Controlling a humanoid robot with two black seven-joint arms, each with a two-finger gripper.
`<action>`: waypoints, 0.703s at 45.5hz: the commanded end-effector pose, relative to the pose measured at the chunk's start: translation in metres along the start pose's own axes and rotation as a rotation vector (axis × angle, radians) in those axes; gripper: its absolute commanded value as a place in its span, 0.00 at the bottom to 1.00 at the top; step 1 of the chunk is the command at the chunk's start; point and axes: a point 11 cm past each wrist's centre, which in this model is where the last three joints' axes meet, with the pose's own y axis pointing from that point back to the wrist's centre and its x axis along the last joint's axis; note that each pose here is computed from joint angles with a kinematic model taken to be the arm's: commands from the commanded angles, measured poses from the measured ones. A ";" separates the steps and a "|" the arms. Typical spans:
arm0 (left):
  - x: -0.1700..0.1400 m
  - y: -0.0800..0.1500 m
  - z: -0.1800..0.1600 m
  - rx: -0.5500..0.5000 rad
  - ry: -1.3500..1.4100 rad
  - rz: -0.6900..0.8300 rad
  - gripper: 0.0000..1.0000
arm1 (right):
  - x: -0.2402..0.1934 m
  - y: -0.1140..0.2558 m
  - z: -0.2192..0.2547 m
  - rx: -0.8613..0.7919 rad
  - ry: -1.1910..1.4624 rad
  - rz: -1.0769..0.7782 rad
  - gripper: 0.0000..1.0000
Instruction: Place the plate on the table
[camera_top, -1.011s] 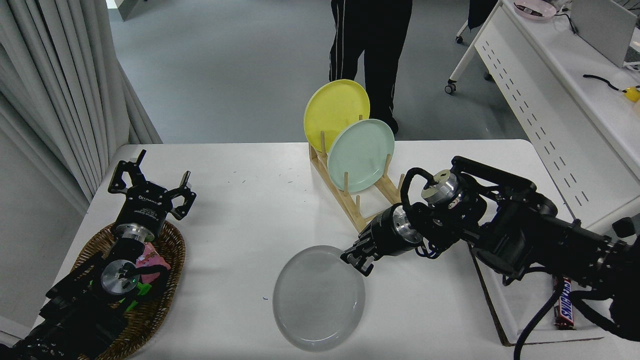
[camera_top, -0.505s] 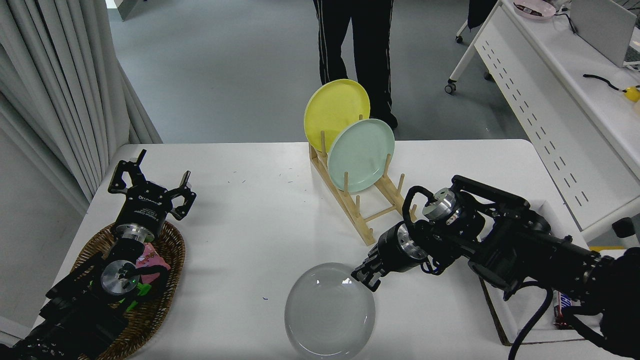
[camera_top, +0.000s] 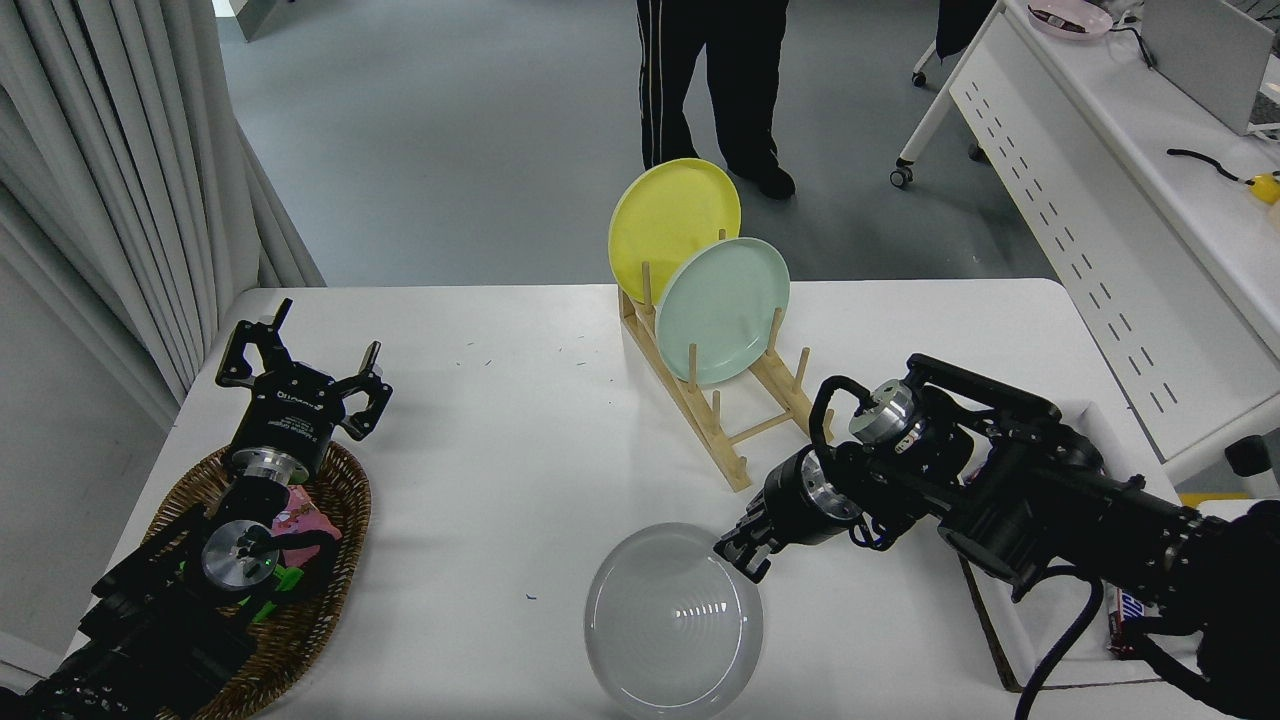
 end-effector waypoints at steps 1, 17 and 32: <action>0.000 0.000 0.000 0.000 0.000 0.000 1.00 | 0.001 -0.001 -0.006 0.016 -0.020 0.004 0.00; 0.000 0.000 0.000 0.000 0.000 0.000 1.00 | -0.008 -0.001 -0.004 0.010 -0.009 -0.036 0.00; 0.000 0.000 0.000 -0.001 0.000 0.000 1.00 | -0.017 -0.004 -0.002 0.007 -0.008 -0.061 0.00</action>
